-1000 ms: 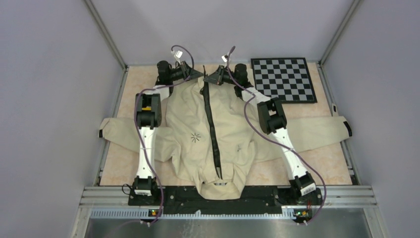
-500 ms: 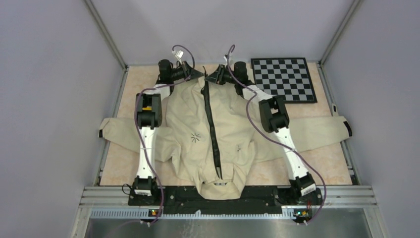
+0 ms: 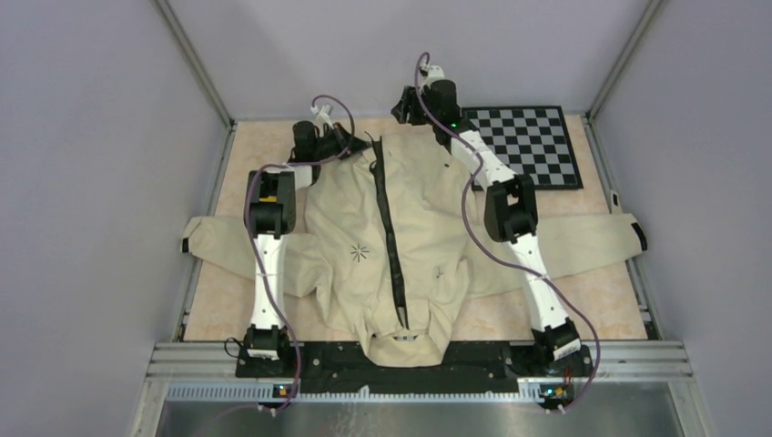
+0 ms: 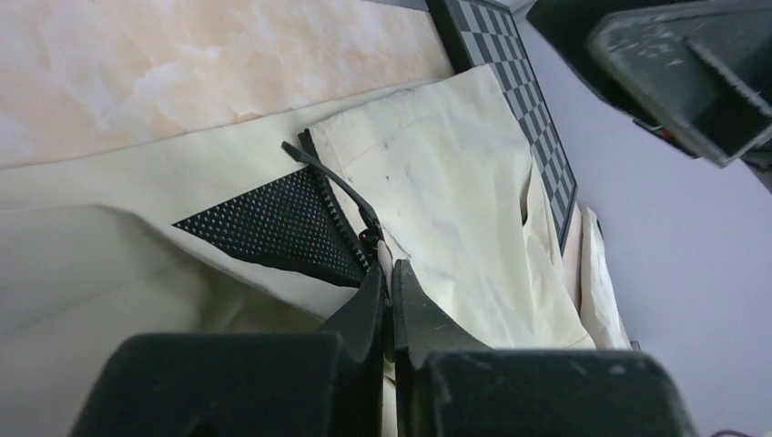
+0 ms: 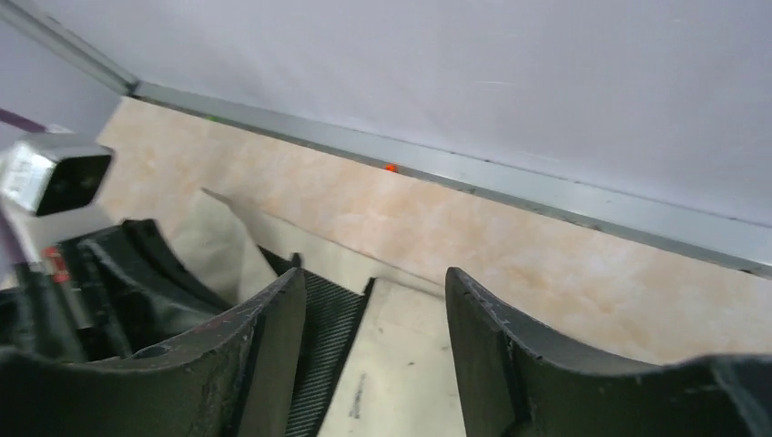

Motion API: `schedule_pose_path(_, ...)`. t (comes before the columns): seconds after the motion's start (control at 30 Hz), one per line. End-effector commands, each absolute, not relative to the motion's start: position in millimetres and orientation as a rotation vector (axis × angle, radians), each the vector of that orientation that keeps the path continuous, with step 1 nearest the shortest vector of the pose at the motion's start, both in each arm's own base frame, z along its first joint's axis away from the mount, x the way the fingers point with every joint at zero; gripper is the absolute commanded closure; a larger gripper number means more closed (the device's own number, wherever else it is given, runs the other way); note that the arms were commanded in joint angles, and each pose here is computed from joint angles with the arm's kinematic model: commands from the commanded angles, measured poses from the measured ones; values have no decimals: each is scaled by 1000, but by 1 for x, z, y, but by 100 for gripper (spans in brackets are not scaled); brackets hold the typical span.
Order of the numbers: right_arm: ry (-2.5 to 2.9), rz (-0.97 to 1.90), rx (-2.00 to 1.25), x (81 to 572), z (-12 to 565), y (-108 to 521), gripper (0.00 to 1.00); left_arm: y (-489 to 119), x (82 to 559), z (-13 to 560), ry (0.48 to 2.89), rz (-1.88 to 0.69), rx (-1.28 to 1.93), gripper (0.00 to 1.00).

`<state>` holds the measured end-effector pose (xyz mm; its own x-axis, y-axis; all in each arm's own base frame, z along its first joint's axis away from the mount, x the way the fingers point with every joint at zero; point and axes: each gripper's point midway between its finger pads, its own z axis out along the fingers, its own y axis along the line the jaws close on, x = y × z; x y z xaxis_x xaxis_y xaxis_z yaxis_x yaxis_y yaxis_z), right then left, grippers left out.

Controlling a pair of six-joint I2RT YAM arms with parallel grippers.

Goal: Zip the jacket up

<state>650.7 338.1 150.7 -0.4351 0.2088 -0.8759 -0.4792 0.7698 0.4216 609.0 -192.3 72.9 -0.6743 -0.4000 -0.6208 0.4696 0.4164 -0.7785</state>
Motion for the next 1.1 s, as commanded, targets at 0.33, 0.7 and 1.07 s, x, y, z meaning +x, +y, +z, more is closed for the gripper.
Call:
schedule_pose_path(0.33, 1918, 350, -511, 632, 91, 366, 28, -186, 605, 148, 1706, -1266, 134, 100)
schedule_pose_path(0.7, 2032, 291, -525, 622, 49, 359, 31, -185, 601, 153, 1708, -1244, 149, 100)
schedule_pose_path(1.07, 1872, 285, -490, 637, 114, 362, 86, -186, 599, 151, 1710, -1252, 170, 100)
